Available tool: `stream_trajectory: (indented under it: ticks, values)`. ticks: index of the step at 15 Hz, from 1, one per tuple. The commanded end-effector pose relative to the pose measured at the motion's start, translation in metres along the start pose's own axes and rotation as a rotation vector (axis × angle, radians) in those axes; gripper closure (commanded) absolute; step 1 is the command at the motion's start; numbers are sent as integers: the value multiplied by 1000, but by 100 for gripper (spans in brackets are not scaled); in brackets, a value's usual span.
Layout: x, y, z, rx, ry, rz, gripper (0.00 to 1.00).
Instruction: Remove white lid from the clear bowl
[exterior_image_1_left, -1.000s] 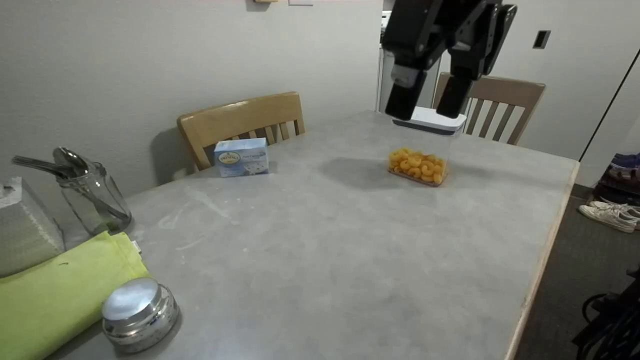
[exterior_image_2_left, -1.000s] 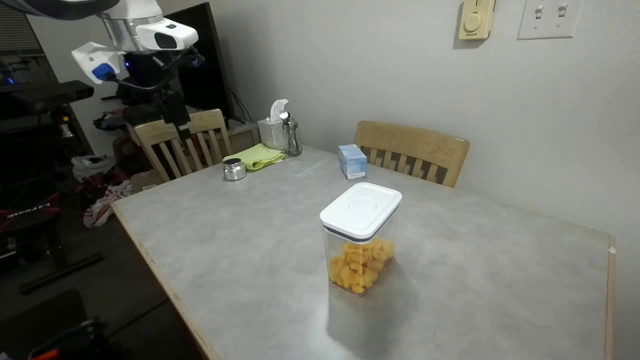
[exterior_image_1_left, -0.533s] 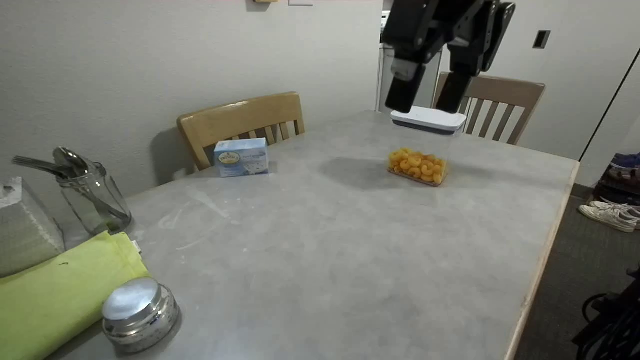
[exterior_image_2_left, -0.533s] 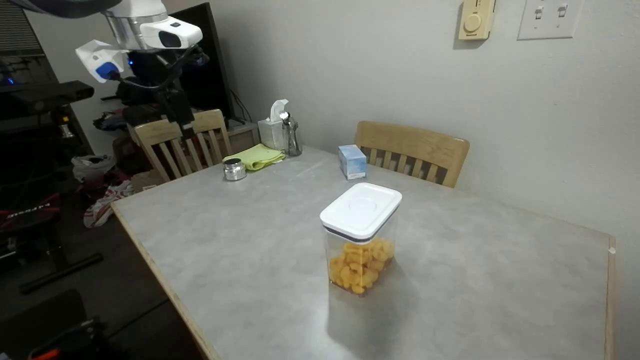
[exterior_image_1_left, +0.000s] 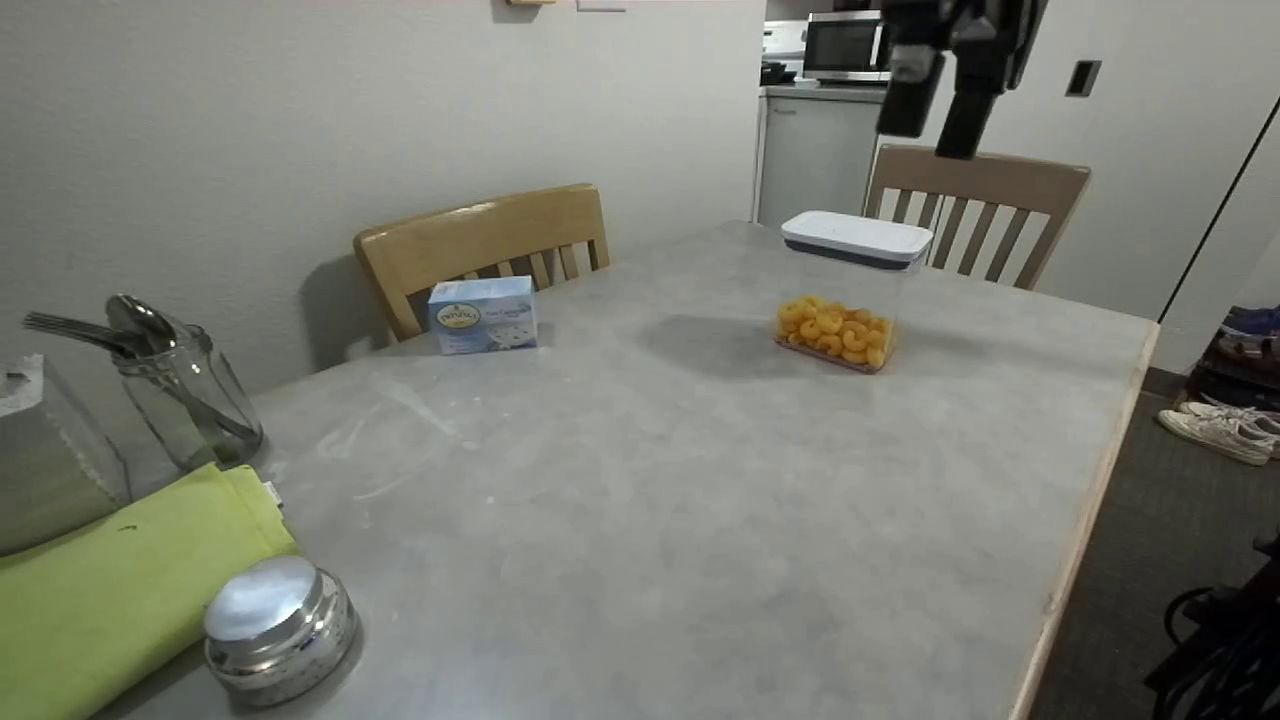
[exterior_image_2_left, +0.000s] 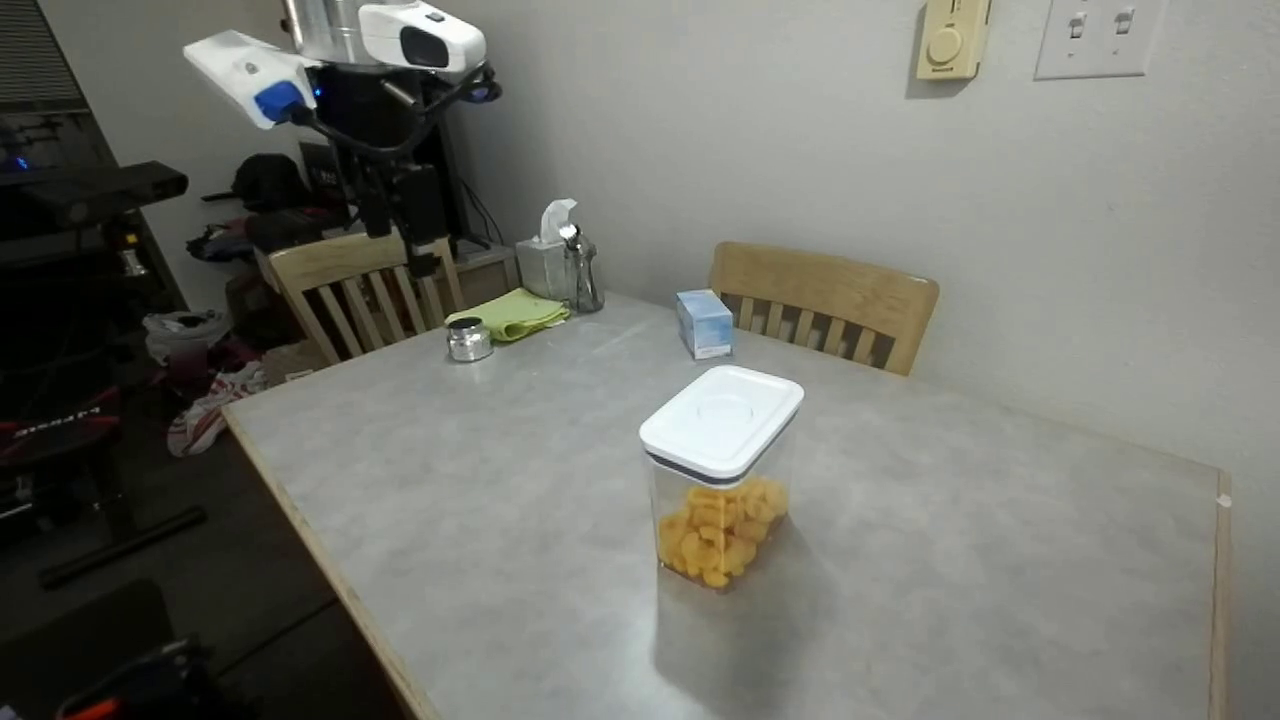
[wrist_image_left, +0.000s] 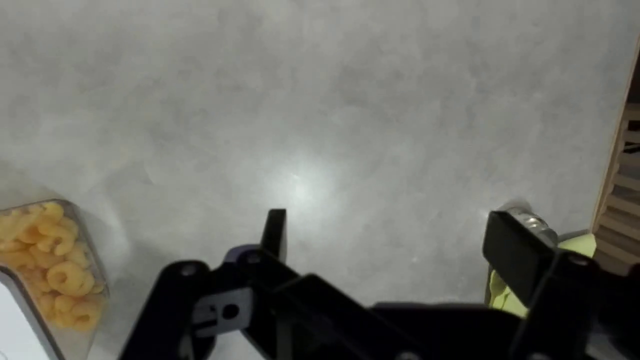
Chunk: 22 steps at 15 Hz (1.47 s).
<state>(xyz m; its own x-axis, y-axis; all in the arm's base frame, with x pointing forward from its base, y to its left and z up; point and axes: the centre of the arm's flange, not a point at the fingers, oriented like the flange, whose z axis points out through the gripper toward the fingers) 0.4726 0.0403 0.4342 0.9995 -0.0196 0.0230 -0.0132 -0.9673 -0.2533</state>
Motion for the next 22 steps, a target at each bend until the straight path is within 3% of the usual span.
stream_trajectory:
  ticks: [1,3,4,6,12,15,18,22]
  values:
    - [7,52,-21,17,-144,-35,0]
    - [8,79,-31,32,-204,-43,0]
    - [-7,59,-23,32,-143,-22,0]
    - [-6,75,-30,44,-167,-22,0]
    - [-2,77,-24,38,-174,-66,0]
    - [8,100,-17,-63,-130,-219,0]
    - [33,144,-3,-183,-64,-339,0]
    - [67,182,13,-165,79,-425,0]
